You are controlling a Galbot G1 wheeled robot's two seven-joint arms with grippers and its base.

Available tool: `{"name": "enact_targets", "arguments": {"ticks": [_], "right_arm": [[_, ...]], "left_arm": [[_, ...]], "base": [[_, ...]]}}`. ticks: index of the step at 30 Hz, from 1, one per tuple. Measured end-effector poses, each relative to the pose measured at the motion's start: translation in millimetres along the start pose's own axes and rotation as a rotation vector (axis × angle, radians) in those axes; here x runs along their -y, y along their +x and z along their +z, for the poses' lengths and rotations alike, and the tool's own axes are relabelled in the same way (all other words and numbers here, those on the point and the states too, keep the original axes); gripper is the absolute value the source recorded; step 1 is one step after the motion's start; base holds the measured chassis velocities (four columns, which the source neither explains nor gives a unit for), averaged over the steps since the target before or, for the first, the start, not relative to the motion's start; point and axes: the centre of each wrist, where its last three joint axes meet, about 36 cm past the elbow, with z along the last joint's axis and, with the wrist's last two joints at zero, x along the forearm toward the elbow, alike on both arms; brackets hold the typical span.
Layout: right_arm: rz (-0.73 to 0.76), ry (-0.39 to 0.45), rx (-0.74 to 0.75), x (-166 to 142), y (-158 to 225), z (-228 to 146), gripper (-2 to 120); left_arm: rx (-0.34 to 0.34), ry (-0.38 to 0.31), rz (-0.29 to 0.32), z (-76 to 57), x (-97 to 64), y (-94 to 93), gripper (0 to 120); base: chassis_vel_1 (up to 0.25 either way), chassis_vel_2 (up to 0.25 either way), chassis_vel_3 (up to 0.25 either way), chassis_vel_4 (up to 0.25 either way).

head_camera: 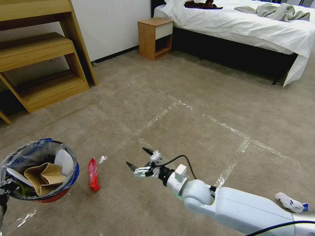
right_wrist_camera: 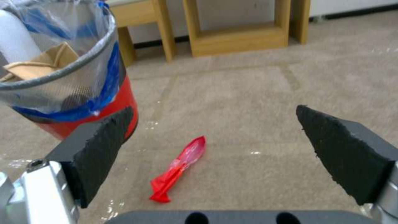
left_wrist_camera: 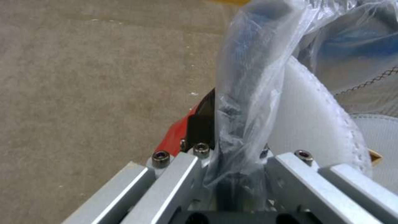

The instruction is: Pick up the trash bin and place the garbage on the floor into it.

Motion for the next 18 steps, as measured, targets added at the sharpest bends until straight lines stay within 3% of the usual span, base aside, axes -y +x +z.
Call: {"name": "enact_targets", "arguments": {"ticks": [18], "right_arm": [[0.004, -0.115, -0.238, -53.9, -46.9, -2.5, 100]], "left_arm": [[0.011, 0.007, -0.034, -3.4, -11.7, 1.4, 1]], "base": [[0.0, 0.0, 0.0, 0.0]]}}
